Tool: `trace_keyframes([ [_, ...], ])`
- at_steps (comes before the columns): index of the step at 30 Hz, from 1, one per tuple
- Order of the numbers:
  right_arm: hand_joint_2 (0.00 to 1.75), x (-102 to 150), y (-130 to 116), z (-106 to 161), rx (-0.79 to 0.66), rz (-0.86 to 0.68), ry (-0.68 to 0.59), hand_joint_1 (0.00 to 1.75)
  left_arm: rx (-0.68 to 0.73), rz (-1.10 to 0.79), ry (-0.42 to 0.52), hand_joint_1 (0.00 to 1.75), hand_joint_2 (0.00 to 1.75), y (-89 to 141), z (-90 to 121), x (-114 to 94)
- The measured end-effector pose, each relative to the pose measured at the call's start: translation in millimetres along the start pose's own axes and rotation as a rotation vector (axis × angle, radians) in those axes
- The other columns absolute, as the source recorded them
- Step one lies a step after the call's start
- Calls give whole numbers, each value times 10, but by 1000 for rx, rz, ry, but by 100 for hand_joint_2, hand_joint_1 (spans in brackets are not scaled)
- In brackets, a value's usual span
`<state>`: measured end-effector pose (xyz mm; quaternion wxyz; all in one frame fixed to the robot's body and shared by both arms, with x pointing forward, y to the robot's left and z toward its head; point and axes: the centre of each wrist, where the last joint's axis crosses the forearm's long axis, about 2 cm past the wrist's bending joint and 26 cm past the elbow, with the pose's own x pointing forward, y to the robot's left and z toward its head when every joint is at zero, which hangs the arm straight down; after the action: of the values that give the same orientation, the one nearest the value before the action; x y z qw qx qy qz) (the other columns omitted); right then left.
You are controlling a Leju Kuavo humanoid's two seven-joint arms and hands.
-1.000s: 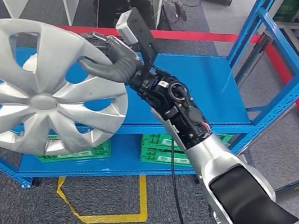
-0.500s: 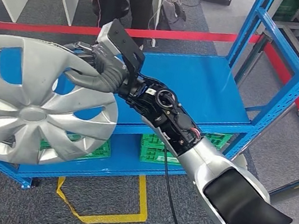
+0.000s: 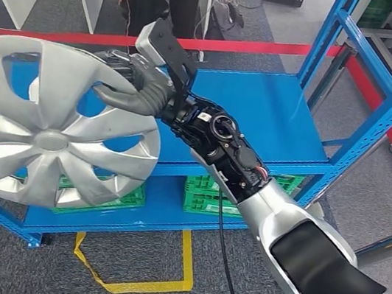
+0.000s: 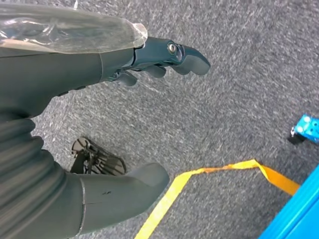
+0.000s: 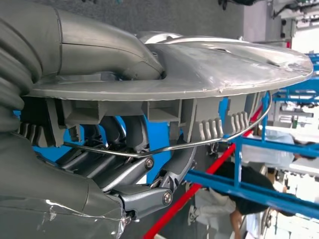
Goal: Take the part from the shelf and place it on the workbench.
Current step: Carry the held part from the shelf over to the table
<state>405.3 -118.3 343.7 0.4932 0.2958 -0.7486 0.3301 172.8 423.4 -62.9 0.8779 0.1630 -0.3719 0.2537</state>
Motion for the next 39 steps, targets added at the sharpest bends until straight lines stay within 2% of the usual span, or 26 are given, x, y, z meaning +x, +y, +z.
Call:
trace_keyframes([
  [6,175,110,-88,100,-47,-13,-22,175,56,-14,-6,0,175,13,5,-13],
  [13,175,214,-202,220,-135,8,-97,175,26,-4,13,0,175,7,12,-29],
  [23,175,243,-307,404,-223,32,-127,175,22,-3,16,0,175,14,17,-43],
  [39,175,235,-391,488,-212,23,-164,175,22,-6,15,0,175,5,16,-40],
])
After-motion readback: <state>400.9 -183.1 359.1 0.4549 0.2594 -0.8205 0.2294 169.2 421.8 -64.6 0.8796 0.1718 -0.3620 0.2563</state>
